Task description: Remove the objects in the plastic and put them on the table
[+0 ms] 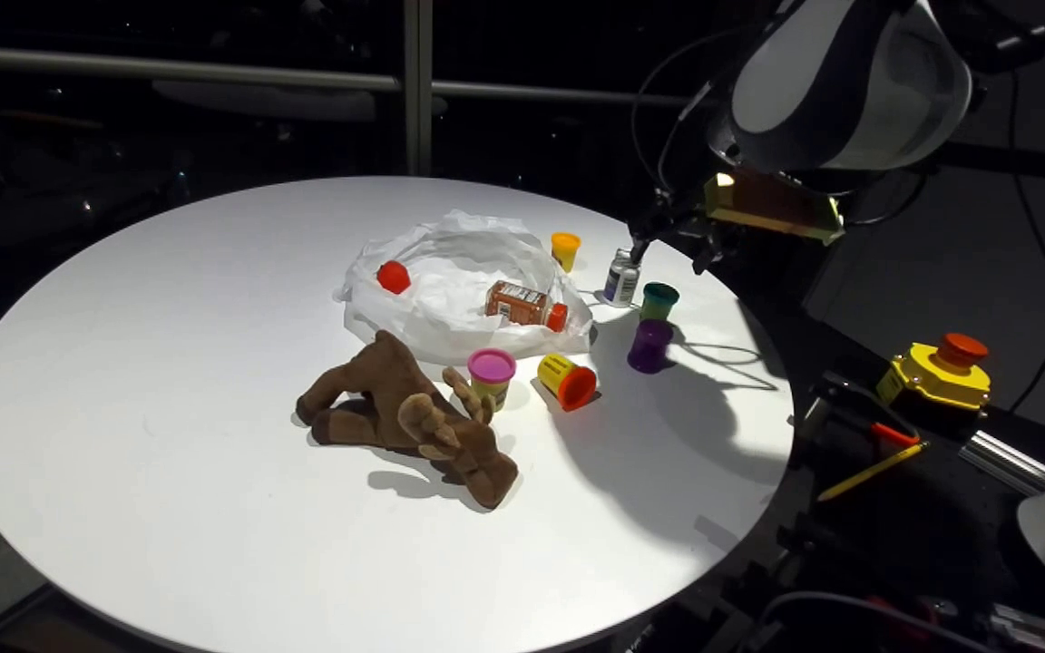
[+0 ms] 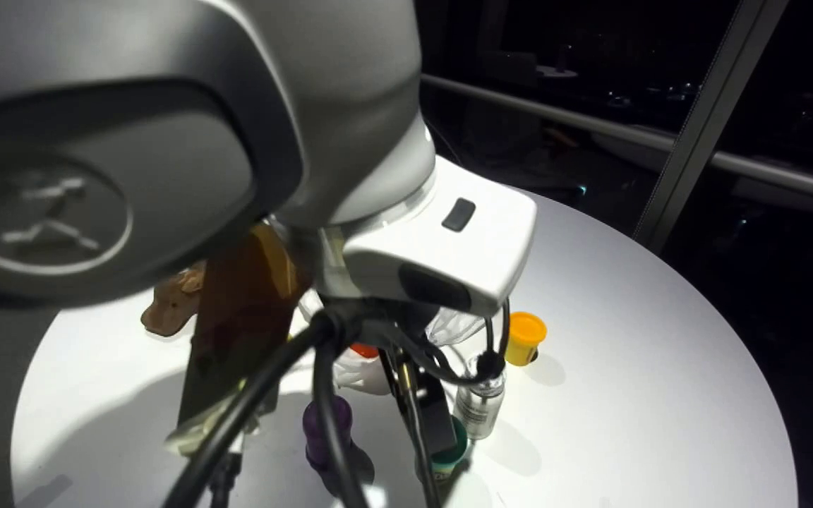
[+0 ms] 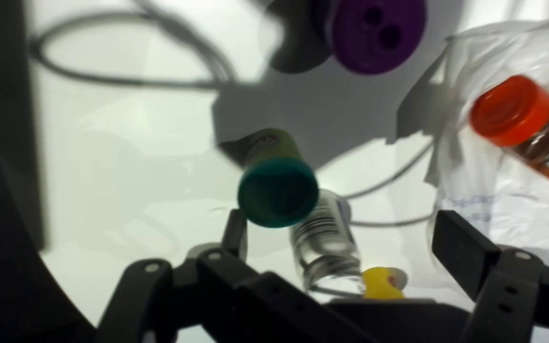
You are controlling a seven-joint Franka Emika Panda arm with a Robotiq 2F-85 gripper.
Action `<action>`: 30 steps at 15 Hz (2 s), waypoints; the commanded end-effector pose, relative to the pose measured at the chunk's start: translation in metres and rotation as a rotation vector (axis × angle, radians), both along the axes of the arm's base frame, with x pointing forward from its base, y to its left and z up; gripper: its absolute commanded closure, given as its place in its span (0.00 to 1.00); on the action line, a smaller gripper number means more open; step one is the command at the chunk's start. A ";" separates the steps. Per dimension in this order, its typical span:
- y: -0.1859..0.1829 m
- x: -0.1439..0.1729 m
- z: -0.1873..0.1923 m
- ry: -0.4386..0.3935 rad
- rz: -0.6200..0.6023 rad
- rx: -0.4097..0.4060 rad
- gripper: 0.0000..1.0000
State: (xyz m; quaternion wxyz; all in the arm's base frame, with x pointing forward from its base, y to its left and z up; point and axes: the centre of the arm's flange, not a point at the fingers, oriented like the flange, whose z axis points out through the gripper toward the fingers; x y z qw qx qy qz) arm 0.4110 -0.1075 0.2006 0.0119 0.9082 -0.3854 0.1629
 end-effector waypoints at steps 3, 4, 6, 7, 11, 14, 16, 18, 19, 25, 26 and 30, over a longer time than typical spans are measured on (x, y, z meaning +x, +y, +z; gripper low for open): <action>0.051 0.077 0.078 0.092 0.106 0.147 0.00; 0.060 0.101 0.079 0.116 0.109 0.153 0.00; 0.080 0.143 0.083 0.161 0.147 0.126 0.00; 0.091 0.160 0.081 0.191 0.188 0.108 0.00; 0.123 0.200 0.048 0.297 0.394 0.007 0.00; 0.128 0.208 0.011 0.350 0.546 -0.039 0.00; 0.125 0.204 -0.010 0.368 0.619 -0.077 0.00; 0.120 0.200 -0.026 0.385 0.665 -0.133 0.00; 0.117 0.196 -0.031 0.389 0.683 -0.157 0.00; 0.108 0.181 -0.053 0.383 0.841 -0.129 0.00; 0.106 0.177 -0.054 0.379 0.864 -0.124 0.00; 0.097 0.169 -0.066 0.382 0.916 -0.103 0.26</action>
